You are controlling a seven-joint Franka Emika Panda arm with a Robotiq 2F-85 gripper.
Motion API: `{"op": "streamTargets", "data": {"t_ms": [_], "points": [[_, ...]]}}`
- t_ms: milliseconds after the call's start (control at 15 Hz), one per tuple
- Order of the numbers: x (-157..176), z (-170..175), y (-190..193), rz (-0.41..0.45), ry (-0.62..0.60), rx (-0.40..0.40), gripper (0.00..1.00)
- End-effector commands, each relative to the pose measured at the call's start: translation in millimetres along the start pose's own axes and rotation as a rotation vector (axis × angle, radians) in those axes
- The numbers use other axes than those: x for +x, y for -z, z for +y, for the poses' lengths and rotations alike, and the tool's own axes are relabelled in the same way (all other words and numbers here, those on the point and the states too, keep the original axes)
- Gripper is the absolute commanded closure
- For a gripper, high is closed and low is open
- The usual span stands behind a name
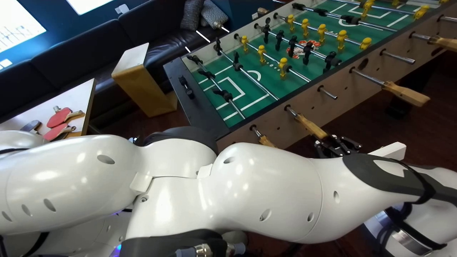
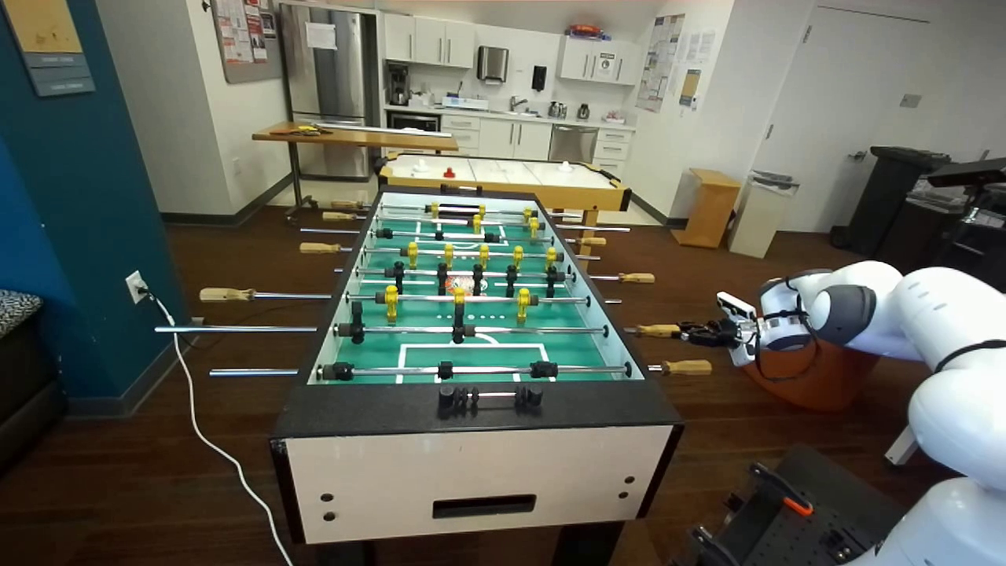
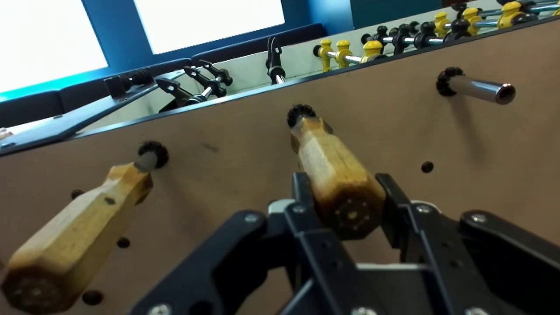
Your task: Turn the second rod from you anti clockwise
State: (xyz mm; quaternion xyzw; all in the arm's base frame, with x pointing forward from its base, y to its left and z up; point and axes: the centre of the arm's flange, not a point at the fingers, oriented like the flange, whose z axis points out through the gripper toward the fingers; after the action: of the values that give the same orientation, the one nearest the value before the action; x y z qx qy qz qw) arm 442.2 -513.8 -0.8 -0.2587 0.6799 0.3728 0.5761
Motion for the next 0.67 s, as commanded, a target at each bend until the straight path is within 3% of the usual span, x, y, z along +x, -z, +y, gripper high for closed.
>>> {"op": "streamTargets", "data": {"t_ms": [0, 267, 600], "points": [[-0.6, -0.5, 0.4, 0.015, 0.045, 0.0, 0.86], [-7.2, -4.5, 4.4, 0.096, 0.28, 0.0, 0.86], [-9.0, -8.4, 7.4, 0.12, 0.539, -0.002, 0.86]]}}
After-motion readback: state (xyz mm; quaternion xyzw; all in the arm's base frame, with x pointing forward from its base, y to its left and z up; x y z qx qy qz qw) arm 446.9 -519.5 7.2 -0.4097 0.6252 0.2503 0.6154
